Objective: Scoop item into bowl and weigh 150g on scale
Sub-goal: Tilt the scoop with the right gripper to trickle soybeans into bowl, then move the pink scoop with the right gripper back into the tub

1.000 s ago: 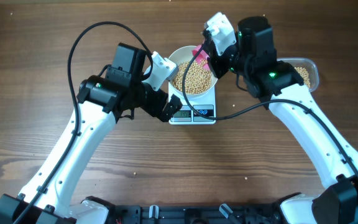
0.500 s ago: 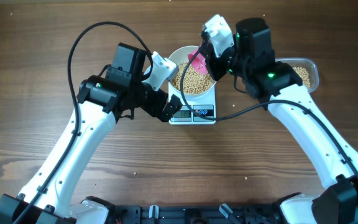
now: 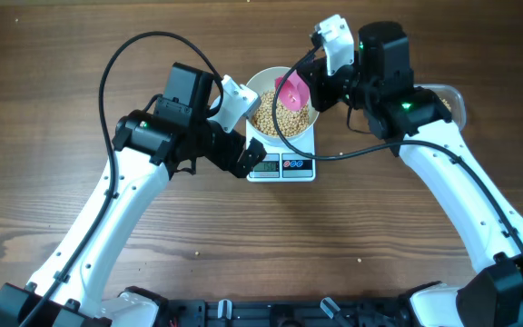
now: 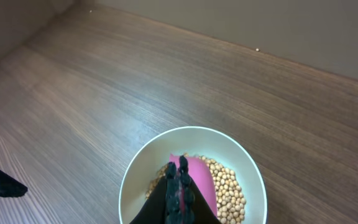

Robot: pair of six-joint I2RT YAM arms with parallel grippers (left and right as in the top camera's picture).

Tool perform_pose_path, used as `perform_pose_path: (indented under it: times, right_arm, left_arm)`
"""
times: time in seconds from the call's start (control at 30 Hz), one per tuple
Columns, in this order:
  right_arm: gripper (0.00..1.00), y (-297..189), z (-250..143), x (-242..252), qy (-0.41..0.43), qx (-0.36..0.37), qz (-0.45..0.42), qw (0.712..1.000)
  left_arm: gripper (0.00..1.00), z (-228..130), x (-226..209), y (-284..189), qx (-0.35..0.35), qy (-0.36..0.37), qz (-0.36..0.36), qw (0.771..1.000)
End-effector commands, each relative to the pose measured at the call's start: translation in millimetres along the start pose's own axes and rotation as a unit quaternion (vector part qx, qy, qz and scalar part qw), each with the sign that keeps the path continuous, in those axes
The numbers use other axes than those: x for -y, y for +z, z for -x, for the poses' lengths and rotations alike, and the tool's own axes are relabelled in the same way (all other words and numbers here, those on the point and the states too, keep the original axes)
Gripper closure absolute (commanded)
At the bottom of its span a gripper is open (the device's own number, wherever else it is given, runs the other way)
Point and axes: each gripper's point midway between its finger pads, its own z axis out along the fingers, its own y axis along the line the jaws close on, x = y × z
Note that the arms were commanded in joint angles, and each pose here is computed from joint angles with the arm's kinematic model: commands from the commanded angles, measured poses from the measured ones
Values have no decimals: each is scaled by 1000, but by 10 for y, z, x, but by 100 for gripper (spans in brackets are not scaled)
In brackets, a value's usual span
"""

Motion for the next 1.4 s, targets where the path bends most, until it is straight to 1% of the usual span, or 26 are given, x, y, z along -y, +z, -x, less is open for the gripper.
perform_pose_path:
  times: [0.0,0.17,0.27,0.33,0.43,0.47,0.53,0.6,0.7,0.77,0.87,0.93,1.07,1.1,1.17,1.27,1.3,1.37]
  right_arm:
    - [96,-95,191,-44,14,27,6,1000]
    - [96,-100,227,-36,14,34,4,999]
    - [96,-155,264,97,48,43,0,998]
    - [96,-238,285,194,66,50,13,997]
    - [96,-355,306,408,93,59,4,994]
    - [96,-477,330,592,104,70,-12,992]
    - [96,-641,378,766,112,86,-33,989]
    - [96,-921,442,997,127,111,-64,983]
    - [96,-1249,452,1216,140,129,-101,976]
    - [96,-1405,334,1372,163,119,-142,969]
    - [96,-1661,60,1570,201,87,-222,950]
    - [96,-1804,-46,1654,211,75,-271,936]
    - [96,-1974,-211,1799,231,57,-342,909]
    - [96,-2043,-291,1866,247,51,-372,893]
    - [96,-2145,-381,1951,259,44,-411,873]
    - [96,-2222,-439,2064,257,37,-449,855]
    - [96,-2198,-447,2093,251,33,-451,856]
    - [96,-2068,-488,2110,208,-3,-450,869]
  left_arm:
    - [0,48,21,-34,8,11,-3,1000]
    - [0,48,22,-34,8,11,-3,1000]
    - [0,47,22,-34,8,11,-3,1000]
    - [0,48,22,-34,8,11,-3,1000]
    - [0,48,22,-34,8,11,-3,1000]
    - [0,48,22,-34,8,11,-3,1000]
    - [0,48,22,-34,8,11,-3,1000]
    - [0,48,22,-34,8,11,-3,1000]
    - [0,48,22,-34,8,11,-3,1000]
    - [0,48,22,-34,8,11,-3,1000]
    - [0,47,22,-34,8,11,-3,1000]
    - [0,48,22,-34,8,11,-3,1000]
    - [0,47,22,-34,8,11,-3,1000]
    - [0,47,22,-34,8,11,-3,1000]
    - [0,47,22,-34,8,11,-3,1000]
    - [0,48,22,-34,8,11,-3,1000]
    - [0,48,22,-34,8,11,-3,1000]
    - [0,48,22,-34,8,11,-3,1000]
